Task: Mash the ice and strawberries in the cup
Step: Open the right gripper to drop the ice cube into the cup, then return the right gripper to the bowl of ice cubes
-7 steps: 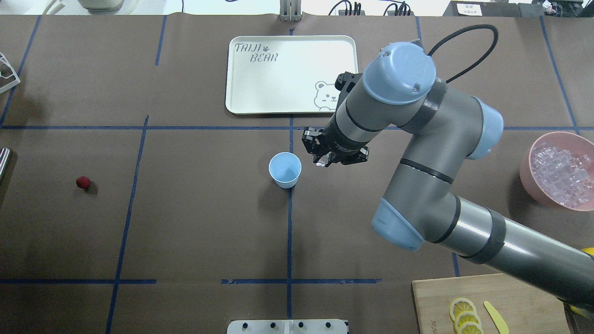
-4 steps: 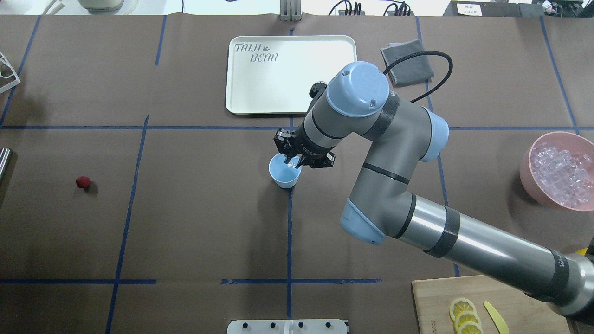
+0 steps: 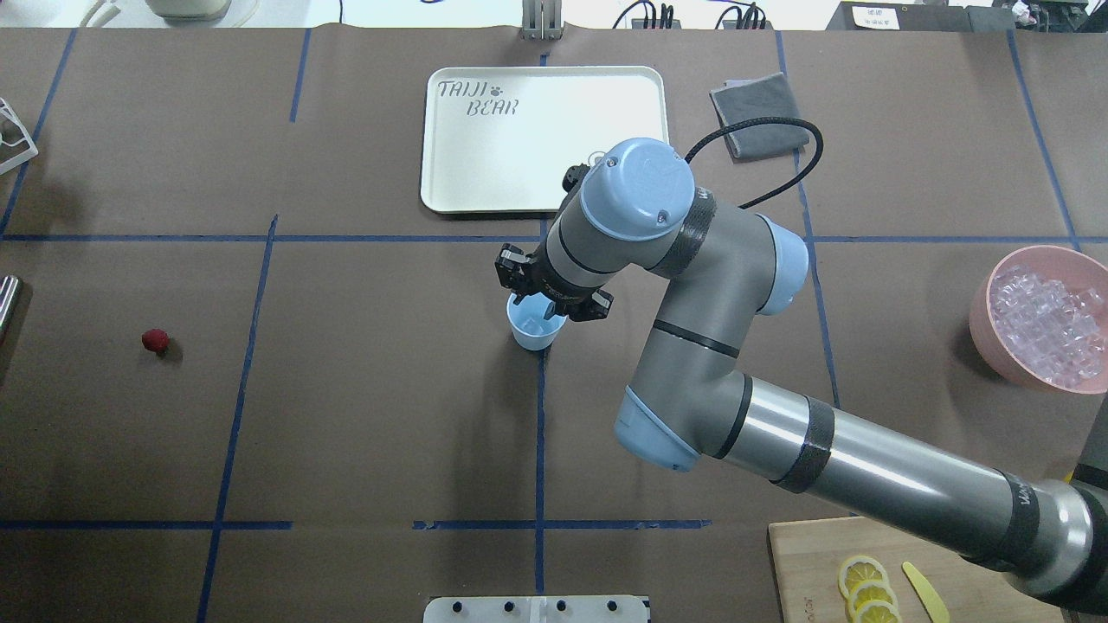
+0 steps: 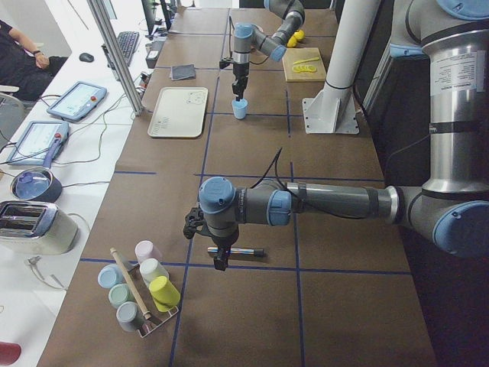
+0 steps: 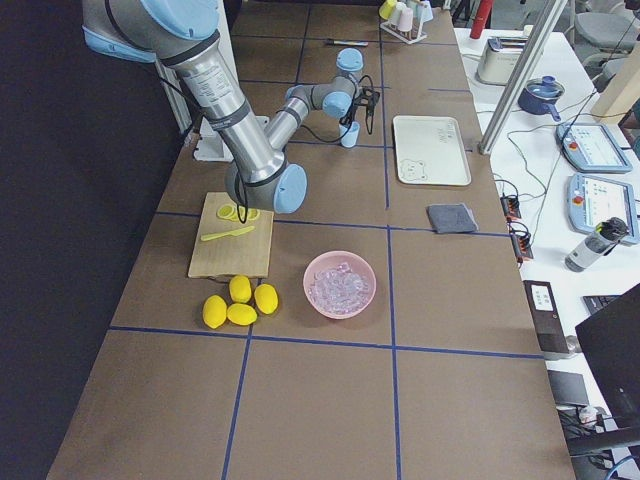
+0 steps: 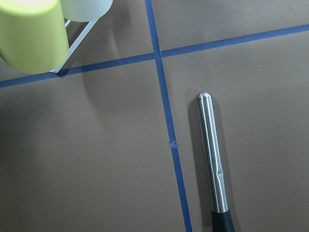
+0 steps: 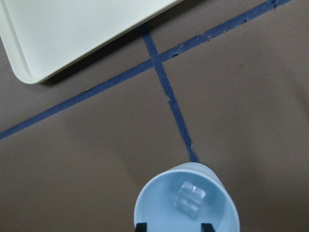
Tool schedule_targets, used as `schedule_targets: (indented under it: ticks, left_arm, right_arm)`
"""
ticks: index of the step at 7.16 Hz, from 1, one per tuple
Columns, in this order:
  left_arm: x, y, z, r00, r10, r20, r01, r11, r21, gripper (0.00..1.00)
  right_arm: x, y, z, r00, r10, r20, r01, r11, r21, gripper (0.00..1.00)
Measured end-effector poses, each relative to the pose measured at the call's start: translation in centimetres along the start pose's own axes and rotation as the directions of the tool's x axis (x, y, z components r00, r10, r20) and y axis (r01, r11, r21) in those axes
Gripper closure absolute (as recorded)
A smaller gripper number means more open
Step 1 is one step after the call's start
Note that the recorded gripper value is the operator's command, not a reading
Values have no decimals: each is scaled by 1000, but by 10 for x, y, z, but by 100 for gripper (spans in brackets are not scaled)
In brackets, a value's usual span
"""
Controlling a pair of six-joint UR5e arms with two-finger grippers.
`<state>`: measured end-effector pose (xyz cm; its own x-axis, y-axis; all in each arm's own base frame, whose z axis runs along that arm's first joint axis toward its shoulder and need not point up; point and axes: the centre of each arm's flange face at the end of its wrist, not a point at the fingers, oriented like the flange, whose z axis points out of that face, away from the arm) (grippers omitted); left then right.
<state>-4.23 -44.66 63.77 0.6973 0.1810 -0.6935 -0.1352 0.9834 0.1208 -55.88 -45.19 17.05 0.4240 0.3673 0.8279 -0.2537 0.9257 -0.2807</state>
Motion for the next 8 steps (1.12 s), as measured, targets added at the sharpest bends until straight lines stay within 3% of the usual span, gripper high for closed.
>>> schedule_targets:
  ticks: [3,4,6,8]
  left_arm:
    - [2,5,-2,1000,2,0,-2,1000,2,0]
    - [3,6,-2,1000,3,0,-3,1000,3,0]
    - [3,7,-2,1000,2,0,-2,1000,2,0]
    - [3,7,-2,1000,1,0,-1,1000,1,0]
  right_arm:
    - [-3,-16,-27,1000,14,23,-14,1000,-7,11]
    - [21,-41,-57,999,46,17,-46,999,-29,1]
    - [146,-89,-138,999,39,-3,-39,998,-43,1]
    - [286,-125,-195,989,-134,-68,132,991,-26,1]
